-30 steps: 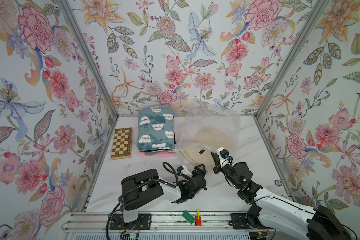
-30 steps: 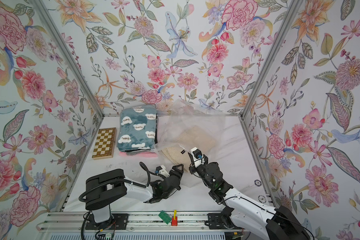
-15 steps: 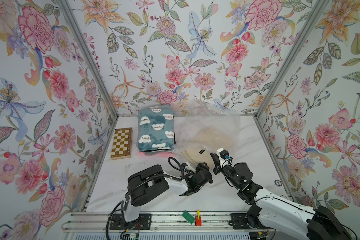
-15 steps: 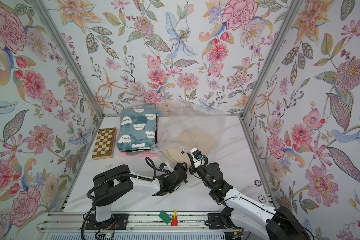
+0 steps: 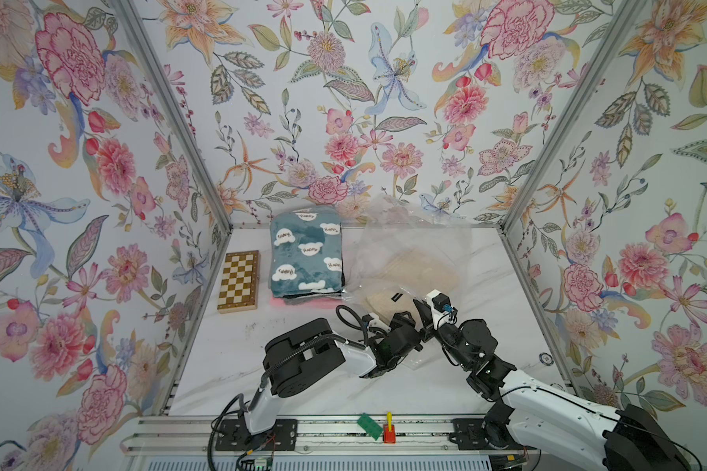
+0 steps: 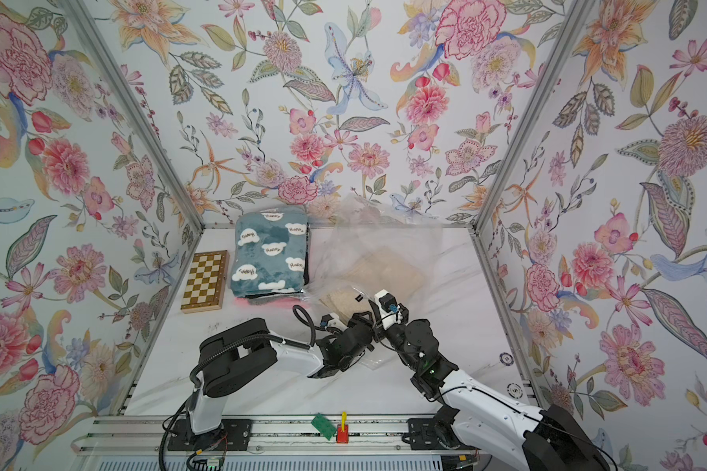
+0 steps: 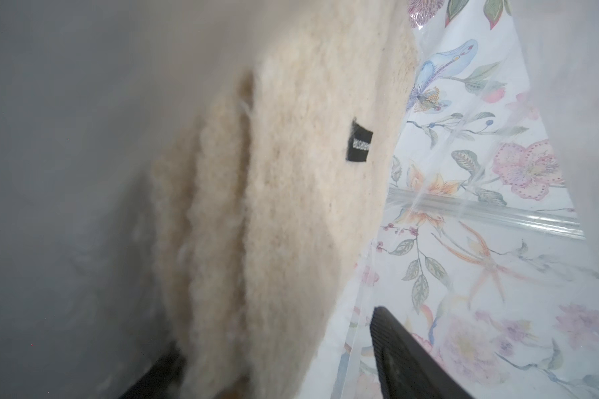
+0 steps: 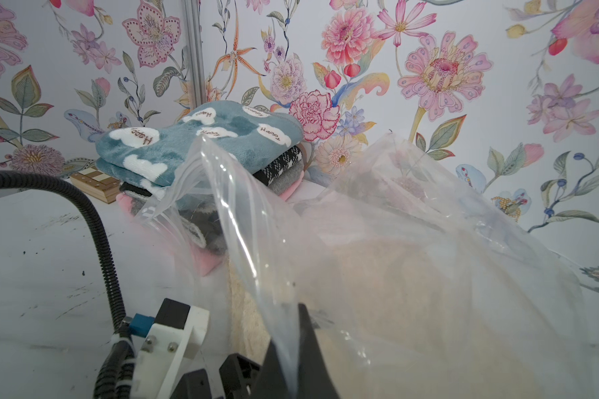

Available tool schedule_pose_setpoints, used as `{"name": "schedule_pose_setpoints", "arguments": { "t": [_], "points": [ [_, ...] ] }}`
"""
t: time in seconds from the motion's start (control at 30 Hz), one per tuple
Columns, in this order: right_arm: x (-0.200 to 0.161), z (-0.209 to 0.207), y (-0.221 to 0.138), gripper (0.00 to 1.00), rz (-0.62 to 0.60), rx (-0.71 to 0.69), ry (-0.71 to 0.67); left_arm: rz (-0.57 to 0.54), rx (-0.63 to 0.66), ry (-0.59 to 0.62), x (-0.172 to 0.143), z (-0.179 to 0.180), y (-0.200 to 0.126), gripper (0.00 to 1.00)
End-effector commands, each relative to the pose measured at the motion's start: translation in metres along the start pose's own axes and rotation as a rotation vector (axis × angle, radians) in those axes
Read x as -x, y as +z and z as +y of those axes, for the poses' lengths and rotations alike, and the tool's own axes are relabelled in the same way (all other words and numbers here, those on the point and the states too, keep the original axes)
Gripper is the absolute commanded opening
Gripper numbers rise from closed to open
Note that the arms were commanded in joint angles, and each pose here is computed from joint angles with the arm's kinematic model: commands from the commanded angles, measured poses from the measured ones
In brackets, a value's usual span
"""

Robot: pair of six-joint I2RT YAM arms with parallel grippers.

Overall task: Take the blanket out of the vacuum bag
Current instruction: Take out the blanket from the vacuum bag.

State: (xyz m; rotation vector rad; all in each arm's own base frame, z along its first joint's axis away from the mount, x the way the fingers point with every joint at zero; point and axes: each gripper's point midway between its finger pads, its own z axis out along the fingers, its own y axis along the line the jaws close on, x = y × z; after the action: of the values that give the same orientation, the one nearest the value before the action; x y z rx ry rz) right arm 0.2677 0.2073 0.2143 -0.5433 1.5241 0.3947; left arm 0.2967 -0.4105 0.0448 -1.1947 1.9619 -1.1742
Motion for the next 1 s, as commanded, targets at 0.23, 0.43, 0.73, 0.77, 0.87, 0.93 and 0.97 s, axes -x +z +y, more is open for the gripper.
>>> {"name": "schedule_pose_setpoints", "arguments": {
  "t": [0.23,0.43,0.73,0.77,0.87,0.93,0.97],
  "points": [
    [0.008,0.002,-0.001,0.0,-0.035,0.019,0.023,-0.094,-0.063,-0.052,0.043,-0.006,0.033,0.0],
    [-0.006,-0.019,0.011,0.0,0.048,-0.094,0.055,0.025,-0.139,0.103,0.018,-0.051,0.021,0.0],
    [-0.027,-0.031,0.027,0.0,0.147,-0.16,0.073,0.19,-0.213,0.101,-0.024,-0.061,-0.045,0.0],
    [-0.029,-0.032,0.028,0.0,0.154,-0.165,0.074,0.215,-0.208,0.098,-0.027,-0.058,-0.051,0.0],
    [-0.032,-0.034,0.03,0.0,0.166,-0.174,0.075,0.244,-0.199,0.092,-0.036,-0.045,-0.073,0.0],
    [-0.036,-0.036,0.031,0.0,0.179,-0.189,0.074,0.267,-0.17,0.127,-0.042,-0.035,-0.082,0.0],
    [-0.036,-0.038,0.031,0.0,0.18,-0.196,0.075,0.259,-0.152,0.138,-0.04,-0.029,-0.087,0.0]
  ]
}}
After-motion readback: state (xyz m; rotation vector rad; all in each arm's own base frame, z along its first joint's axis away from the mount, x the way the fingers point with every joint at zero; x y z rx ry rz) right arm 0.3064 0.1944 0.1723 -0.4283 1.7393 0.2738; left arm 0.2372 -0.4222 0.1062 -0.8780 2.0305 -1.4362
